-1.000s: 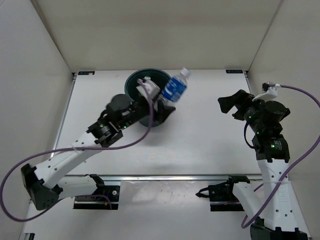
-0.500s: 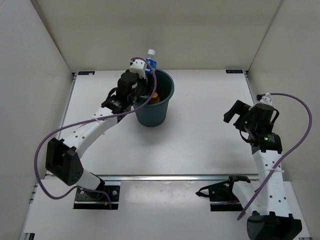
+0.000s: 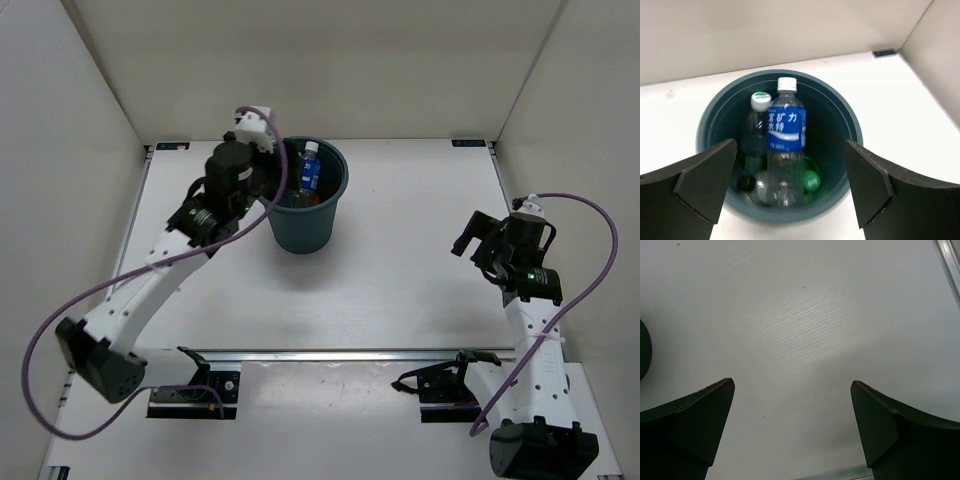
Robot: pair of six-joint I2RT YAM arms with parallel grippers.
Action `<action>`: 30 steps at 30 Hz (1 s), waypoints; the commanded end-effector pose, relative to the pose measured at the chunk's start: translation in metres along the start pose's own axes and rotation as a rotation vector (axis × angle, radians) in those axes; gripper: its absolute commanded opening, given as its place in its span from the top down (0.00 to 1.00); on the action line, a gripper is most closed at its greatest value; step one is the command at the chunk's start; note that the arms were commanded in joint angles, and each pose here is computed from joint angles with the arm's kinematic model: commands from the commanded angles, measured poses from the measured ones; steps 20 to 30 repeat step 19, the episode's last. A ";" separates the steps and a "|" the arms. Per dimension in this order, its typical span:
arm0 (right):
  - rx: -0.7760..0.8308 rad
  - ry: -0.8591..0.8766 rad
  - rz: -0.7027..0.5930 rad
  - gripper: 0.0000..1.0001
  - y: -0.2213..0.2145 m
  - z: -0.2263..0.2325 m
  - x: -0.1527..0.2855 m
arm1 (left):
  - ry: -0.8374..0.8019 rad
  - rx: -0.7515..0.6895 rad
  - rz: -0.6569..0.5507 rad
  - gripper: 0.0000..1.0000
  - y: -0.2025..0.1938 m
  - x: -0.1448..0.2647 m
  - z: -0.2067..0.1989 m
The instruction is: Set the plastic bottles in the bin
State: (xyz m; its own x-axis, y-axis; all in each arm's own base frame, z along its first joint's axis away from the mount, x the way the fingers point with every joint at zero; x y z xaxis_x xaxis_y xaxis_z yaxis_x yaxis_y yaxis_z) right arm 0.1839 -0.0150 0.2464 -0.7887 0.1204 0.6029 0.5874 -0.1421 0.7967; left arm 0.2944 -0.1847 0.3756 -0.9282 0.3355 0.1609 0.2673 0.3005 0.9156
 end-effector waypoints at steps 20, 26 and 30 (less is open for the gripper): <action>0.002 0.115 0.053 0.01 -0.024 0.005 -0.006 | 0.761 0.336 -0.021 0.01 -0.067 0.220 0.141; 0.002 0.115 0.053 0.01 -0.024 0.005 -0.006 | 0.761 0.336 -0.021 0.01 -0.067 0.220 0.141; 0.002 0.115 0.053 0.01 -0.024 0.005 -0.006 | 0.761 0.336 -0.021 0.01 -0.067 0.220 0.141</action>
Point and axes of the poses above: each gripper's point midway between its finger pads, its own x axis back along the fingers, its own z axis along the line the jaws close on, y = z × x, the point moved 9 cm from there along x, back along the fingers, and after that the axes turned 15 degrees about x, right-handed, at the moved point
